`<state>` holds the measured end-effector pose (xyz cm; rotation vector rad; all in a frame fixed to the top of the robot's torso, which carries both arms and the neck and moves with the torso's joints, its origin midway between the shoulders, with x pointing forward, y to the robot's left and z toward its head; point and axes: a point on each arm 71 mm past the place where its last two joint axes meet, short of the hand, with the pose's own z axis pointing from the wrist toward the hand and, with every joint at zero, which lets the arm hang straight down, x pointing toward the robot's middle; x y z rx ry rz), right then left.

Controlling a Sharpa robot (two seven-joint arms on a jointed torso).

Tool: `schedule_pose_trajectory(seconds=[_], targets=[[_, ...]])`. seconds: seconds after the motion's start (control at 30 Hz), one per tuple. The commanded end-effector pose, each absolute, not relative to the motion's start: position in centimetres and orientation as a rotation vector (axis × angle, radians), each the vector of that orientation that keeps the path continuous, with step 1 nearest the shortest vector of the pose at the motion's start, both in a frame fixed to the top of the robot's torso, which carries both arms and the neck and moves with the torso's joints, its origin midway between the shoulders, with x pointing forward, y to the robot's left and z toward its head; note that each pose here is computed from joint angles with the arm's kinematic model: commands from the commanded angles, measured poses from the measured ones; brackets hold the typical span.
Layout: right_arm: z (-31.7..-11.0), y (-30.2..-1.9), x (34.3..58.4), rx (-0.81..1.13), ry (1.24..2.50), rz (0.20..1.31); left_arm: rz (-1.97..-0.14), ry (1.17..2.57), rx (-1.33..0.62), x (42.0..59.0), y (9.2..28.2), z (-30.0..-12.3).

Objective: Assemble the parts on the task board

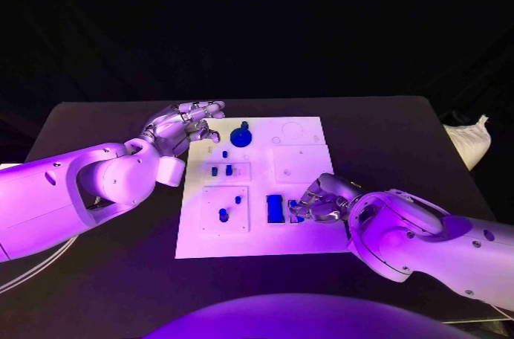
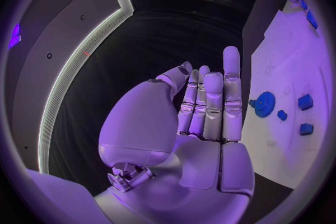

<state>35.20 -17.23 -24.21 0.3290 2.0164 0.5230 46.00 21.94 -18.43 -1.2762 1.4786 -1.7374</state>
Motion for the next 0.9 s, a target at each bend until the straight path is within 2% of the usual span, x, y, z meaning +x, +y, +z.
schedule_pose_trajectory(seconds=[0.03,0.9], targets=[[-24.37,-17.03,35.03,0.303,2.048,0.502,-1.763,1.484,-1.262,45.89,21.72,-18.3],[-24.27,-16.83,35.24,0.284,2.02,0.503,-1.761,1.484,-1.262,45.86,21.78,-18.29]])
